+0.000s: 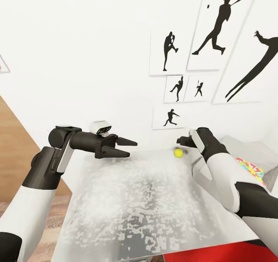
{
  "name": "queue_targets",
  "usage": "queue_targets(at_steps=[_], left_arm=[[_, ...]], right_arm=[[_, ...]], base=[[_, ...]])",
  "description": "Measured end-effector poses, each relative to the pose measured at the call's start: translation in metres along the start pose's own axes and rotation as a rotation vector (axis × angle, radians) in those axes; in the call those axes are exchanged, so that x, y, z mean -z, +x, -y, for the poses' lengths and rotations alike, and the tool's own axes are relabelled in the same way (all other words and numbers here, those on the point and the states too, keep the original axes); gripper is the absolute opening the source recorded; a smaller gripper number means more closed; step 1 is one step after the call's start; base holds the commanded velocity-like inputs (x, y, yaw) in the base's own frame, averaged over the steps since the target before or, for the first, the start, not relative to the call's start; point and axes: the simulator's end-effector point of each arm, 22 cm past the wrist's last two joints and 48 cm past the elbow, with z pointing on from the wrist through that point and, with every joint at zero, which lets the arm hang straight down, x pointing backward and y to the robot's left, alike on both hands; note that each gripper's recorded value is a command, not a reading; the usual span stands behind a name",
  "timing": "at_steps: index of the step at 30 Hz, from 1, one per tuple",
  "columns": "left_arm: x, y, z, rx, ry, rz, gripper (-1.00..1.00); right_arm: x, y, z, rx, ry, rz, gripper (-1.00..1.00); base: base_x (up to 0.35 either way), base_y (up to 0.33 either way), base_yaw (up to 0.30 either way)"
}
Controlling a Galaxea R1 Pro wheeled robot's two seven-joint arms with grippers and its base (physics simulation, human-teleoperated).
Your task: Put all the toys in the child's room - the three board games (two on the bed and one on the table), the two jigsaw puzzles on the table, and the tennis ball on the table - inside the toy box on the table in the child's room.
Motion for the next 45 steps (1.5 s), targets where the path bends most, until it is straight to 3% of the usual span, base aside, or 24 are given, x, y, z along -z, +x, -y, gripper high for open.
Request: queue_targets(at_steps=[33, 41, 45], left_arm=[[-0.004, 0.001, -0.003, 0.006, 0.015, 0.006, 1.0], [-0.036, -0.005, 0.008, -0.001, 0.105, 0.029, 1.0], [-0.059, -0.011, 0.004, -0.004, 0.104, 0.047, 1.0]], right_arm=[[0.005, -0.021, -0.001, -0.001, -0.002, 0.053, 1.0], [0.003, -0.029, -0.004, -0.001, -0.004, 0.061, 1.0], [-0.001, -0.027, -0.004, -0.001, -0.003, 0.057, 1.0]], base=[[0.0, 0.0, 0.0], [0.0, 0.0, 0.0], [0.0, 0.0, 0.0]])
